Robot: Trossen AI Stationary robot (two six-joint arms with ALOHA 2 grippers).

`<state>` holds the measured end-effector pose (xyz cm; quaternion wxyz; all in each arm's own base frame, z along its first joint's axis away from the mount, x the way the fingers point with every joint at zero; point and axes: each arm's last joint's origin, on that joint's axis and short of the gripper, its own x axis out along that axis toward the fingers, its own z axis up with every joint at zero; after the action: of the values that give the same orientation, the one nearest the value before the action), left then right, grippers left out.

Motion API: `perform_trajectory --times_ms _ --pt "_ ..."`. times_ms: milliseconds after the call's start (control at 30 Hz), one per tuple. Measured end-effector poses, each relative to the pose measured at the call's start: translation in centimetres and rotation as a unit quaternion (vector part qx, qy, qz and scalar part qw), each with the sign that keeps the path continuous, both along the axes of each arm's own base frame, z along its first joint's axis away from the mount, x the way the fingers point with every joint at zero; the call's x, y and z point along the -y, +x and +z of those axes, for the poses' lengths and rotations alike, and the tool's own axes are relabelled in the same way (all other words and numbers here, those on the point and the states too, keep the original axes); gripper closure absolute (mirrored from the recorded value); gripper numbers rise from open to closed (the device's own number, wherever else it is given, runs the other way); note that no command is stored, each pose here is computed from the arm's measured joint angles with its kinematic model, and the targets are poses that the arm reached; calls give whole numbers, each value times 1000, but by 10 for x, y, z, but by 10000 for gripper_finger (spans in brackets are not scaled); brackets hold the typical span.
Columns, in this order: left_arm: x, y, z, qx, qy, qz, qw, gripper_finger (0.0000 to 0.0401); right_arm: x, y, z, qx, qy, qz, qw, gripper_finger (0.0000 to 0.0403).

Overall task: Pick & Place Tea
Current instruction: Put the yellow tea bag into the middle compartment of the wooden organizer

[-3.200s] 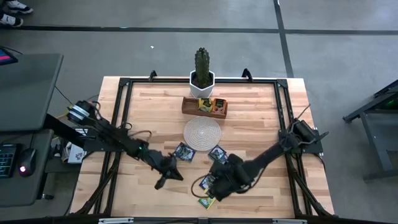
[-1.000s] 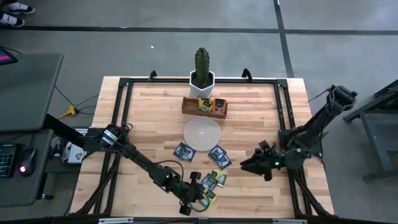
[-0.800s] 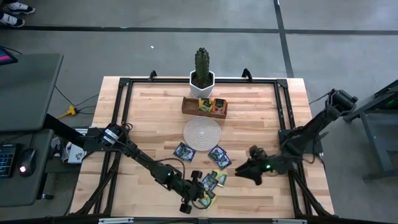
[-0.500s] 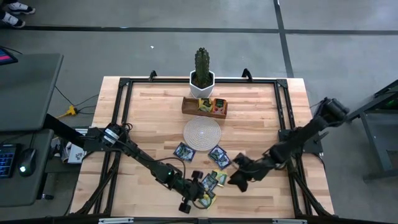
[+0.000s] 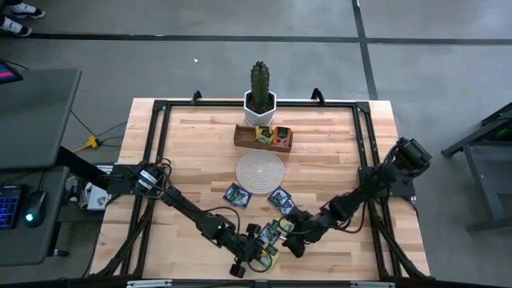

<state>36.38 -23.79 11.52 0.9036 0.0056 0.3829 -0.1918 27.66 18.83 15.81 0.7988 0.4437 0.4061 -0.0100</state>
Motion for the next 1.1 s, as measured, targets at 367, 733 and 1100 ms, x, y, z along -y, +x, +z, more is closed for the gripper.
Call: perform_trajectory --times_ms 367,733,1100 --pt "0 1 -27 -35 -2 28 999 401 -3 0 -6 -29 53 -14 998 222" --pt "-1 1 -27 -26 5 39 999 401 -10 10 -26 -35 91 -43 994 222" --pt "0 2 -27 -21 5 42 999 401 -16 18 -43 -21 119 -51 991 222"
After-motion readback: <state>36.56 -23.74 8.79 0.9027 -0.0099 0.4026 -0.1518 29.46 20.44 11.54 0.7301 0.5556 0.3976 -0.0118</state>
